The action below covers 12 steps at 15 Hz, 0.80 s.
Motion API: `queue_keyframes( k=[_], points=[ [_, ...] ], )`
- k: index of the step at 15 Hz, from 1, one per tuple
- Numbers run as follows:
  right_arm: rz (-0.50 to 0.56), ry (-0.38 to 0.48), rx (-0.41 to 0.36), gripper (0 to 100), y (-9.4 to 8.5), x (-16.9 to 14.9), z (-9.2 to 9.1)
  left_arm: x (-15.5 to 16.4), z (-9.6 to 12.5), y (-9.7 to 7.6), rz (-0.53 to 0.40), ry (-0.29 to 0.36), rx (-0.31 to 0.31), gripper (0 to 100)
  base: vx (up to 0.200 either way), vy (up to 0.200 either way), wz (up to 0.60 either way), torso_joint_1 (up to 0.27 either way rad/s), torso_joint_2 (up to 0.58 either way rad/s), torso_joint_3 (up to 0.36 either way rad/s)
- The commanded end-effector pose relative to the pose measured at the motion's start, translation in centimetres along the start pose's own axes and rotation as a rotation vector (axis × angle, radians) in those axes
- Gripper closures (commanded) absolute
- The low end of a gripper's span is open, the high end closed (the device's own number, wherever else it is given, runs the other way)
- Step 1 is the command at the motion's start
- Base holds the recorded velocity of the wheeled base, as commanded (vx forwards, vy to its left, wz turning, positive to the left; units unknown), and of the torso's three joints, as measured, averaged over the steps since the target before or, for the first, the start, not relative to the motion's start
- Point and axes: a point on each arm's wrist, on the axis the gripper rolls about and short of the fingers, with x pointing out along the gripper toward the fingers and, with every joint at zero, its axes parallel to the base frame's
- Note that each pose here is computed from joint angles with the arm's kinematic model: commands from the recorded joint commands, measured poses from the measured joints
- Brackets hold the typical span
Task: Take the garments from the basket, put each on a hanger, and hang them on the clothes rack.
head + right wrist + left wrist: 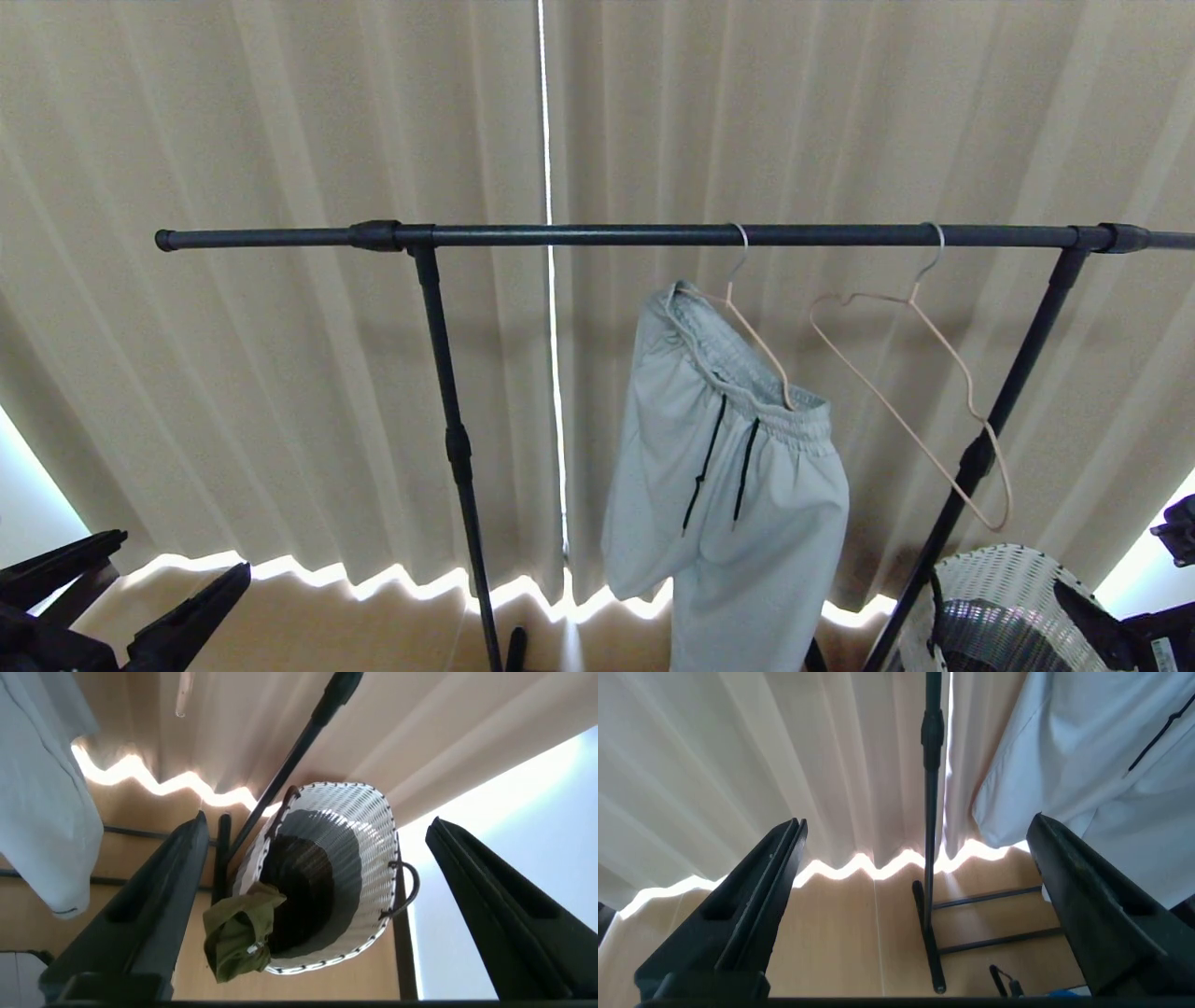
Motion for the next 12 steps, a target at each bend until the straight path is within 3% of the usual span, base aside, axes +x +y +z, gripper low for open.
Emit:
queue_keyframes(
  k=[1,3,6,12],
  points=[
    [0.000,-0.003,0.000,0,0.00,-0.03,0.01,-0.02,-0.12,-0.01,0.000,0.003,0.000,0,0.000,0.000,0.00,0.000,0.00,0.000],
    [-0.003,-0.013,0.004,0,-0.07,-0.18,0.07,-0.09,-1.08,-0.13,-0.005,0.031,0.004,0,0.000,0.000,0.00,0.000,0.00,0.000],
    [-0.003,-0.011,0.004,0,-0.08,-0.15,0.06,-0.07,-0.12,-0.01,0.001,-0.002,-0.006,0,0.000,0.000,0.00,-0.025,0.06,0.035],
    [-0.002,-0.011,0.004,0,-0.07,-0.17,0.02,-0.12,-0.21,-0.01,0.002,-0.003,0.000,0,0.000,0.000,0.00,-0.176,0.44,0.254]
  ],
)
